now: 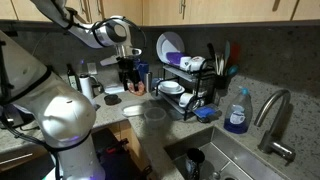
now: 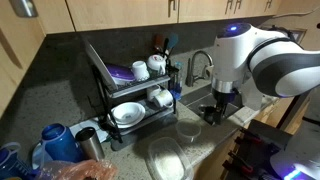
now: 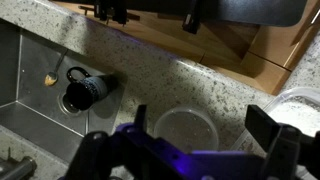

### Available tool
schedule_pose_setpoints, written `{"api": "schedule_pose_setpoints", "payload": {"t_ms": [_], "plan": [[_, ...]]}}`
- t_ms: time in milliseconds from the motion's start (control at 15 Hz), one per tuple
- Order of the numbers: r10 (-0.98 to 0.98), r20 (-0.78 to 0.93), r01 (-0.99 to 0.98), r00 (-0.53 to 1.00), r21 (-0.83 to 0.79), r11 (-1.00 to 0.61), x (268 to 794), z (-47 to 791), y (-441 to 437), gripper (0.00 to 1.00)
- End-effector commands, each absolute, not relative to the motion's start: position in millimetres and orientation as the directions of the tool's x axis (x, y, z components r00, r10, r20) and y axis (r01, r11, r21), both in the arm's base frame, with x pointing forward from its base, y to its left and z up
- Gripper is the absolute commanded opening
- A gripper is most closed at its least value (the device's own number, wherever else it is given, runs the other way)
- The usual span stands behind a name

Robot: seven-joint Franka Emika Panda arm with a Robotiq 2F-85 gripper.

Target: Pour the contents from the left bowl to the right bowl

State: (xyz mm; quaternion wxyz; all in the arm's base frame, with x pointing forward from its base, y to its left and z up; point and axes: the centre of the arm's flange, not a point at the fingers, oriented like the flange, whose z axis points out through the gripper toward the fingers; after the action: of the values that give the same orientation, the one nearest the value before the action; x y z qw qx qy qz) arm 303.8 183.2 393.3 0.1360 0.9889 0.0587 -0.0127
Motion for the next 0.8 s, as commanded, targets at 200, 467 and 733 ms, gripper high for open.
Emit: {"api": "schedule_pose_setpoints", "payload": {"t_ms": [200, 467, 733], "plan": [[0.109, -0.047, 0.118, 0.993, 0.253, -0.96, 306, 390, 190, 1.0], [0.112, -0.074, 0.126, 0.991, 0.234, -0.964, 309, 383, 202, 1.0], [0.102, -0.114, 0.124, 0.988, 0.21, -0.97, 314, 368, 223, 1.0]]}}
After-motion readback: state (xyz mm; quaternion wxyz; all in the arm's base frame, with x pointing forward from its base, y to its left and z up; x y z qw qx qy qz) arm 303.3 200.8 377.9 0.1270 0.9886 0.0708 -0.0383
